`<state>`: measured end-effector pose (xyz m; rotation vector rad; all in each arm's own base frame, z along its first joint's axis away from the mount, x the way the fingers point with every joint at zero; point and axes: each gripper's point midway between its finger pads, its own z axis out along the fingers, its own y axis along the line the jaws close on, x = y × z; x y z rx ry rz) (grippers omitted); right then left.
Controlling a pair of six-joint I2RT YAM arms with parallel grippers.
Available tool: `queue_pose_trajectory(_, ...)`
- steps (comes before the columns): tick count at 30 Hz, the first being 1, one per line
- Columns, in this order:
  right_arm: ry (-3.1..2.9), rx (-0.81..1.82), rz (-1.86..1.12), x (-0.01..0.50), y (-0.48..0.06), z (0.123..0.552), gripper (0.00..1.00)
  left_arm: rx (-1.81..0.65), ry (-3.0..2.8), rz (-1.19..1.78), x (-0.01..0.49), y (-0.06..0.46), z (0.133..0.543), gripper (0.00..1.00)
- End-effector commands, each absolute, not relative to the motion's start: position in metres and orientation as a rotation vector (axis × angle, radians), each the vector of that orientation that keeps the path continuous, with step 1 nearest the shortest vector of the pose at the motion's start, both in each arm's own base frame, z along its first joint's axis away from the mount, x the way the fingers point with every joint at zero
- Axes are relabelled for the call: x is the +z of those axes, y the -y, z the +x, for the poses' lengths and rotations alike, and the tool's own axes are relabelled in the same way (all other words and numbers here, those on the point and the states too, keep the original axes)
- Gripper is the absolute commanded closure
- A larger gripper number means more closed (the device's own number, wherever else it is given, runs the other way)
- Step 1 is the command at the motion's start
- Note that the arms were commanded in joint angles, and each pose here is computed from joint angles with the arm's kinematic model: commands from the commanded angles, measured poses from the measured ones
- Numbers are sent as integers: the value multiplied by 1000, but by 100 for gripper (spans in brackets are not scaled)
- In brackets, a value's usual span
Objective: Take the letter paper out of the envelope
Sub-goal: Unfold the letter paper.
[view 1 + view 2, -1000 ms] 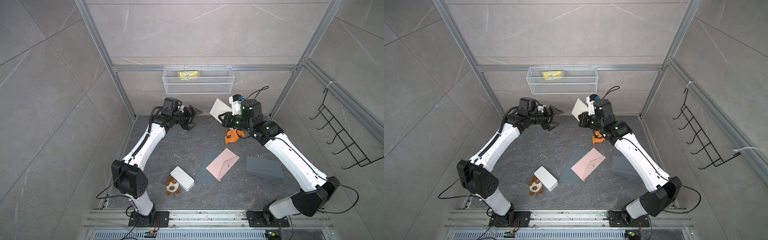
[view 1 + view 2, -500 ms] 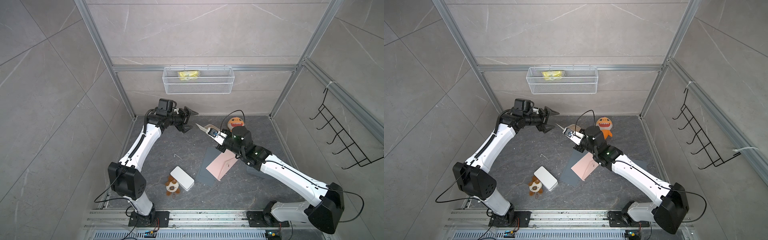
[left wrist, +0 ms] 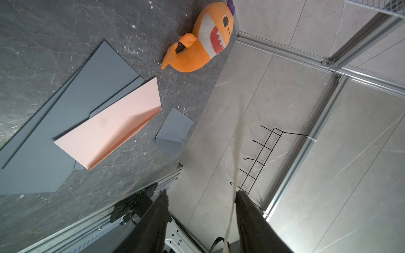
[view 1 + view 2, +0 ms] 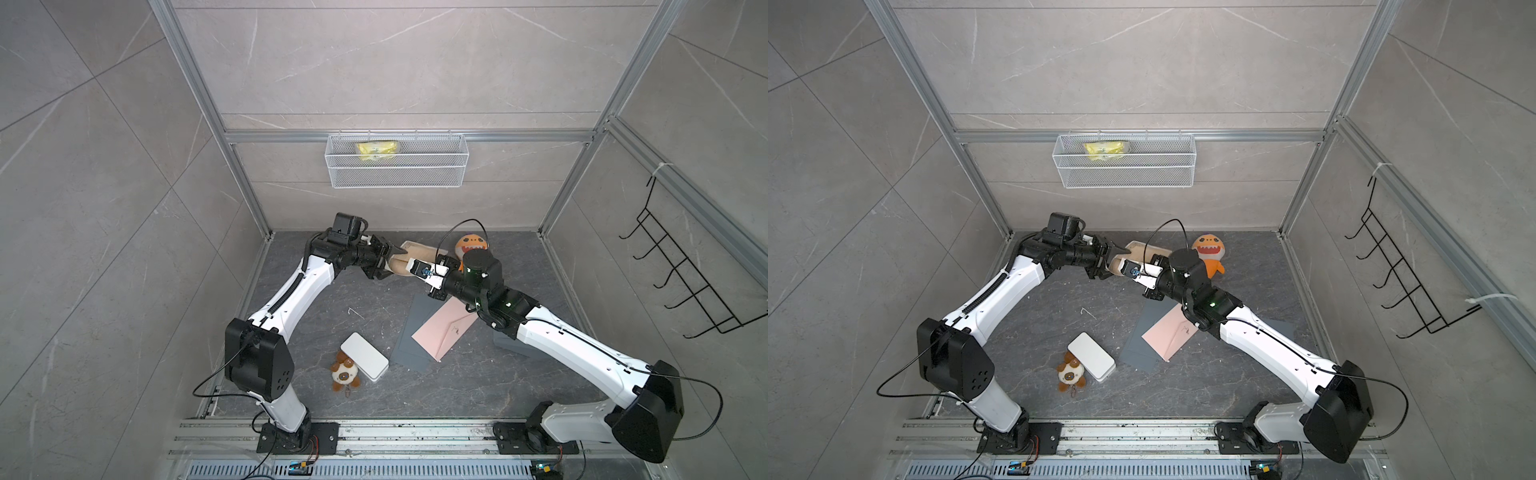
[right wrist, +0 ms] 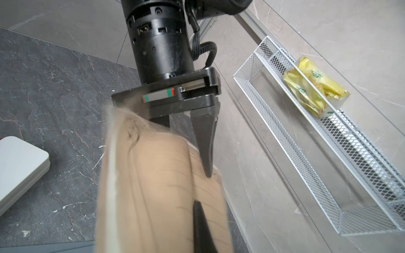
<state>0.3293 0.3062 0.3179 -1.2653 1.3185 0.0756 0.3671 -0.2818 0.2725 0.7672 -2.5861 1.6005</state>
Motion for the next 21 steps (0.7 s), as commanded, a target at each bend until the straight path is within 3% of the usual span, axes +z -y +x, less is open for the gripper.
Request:
queue_pose_trajectory(1,-1259,73,-1254,335,-311,330,100,1746,2558,706,306,284,364,65)
queue_pose_trajectory(8,-1276,68,-1262,327,-307,326,100,1777,2575,735,312,279,369,95)
queue_pose_trajectory(15,-1325,102,-1224,325,-304,325,100,1831,2589,746,322,274,375,100)
queue_pose_trajectory(16,-1342,120,-1215,325,-304,324,95,1848,2600,739,325,273,377,100)
queue_pose_trajectory(18,-1391,182,-1176,329,-301,319,62,1887,2638,729,332,268,381,100)
queue_pose_trajectory(21,-1474,324,-1041,345,-293,306,47,1991,2707,676,350,263,389,100)
